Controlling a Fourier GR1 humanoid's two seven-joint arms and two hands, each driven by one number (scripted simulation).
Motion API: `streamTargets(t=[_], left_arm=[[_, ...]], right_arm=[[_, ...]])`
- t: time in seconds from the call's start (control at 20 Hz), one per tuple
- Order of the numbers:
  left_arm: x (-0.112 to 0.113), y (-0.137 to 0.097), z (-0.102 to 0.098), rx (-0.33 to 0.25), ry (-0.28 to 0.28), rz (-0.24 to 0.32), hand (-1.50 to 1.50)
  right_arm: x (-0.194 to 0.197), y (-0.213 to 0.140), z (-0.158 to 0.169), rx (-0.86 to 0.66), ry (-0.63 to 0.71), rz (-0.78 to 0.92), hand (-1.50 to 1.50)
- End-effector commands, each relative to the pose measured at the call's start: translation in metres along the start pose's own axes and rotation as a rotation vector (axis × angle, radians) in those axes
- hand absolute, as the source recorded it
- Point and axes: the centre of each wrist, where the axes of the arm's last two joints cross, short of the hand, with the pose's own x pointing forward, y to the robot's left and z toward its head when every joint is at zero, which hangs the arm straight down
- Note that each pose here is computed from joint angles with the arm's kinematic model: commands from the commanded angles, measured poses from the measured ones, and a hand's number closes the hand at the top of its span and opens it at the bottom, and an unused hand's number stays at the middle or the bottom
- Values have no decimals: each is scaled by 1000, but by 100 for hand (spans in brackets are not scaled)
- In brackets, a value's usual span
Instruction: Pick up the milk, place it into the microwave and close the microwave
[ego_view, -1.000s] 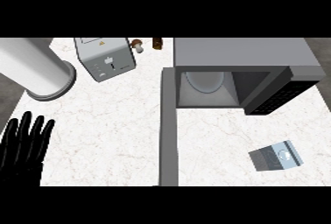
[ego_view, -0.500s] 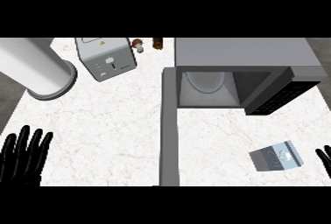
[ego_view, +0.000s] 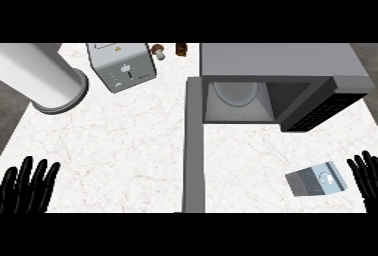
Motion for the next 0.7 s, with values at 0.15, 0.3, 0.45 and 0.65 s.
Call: streamTargets(t=[0.15, 0.3, 0.45, 0.65], left_arm=[[-2, -8, 10, 6, -7, -17, -150], [4, -1, 10, -11, 5, -4, -150], [2, 17, 17, 11, 0, -2, -150], [-4, 6, 30, 14, -4, -2, -150]], right_arm=[[-39, 6, 14, -30, 31, 47, -150], [-66, -24, 22, -13, 39, 51, -150], [-73, -17, 2, -3, 15, 48, -150], [-98, -12, 12, -3, 14, 40, -150]])
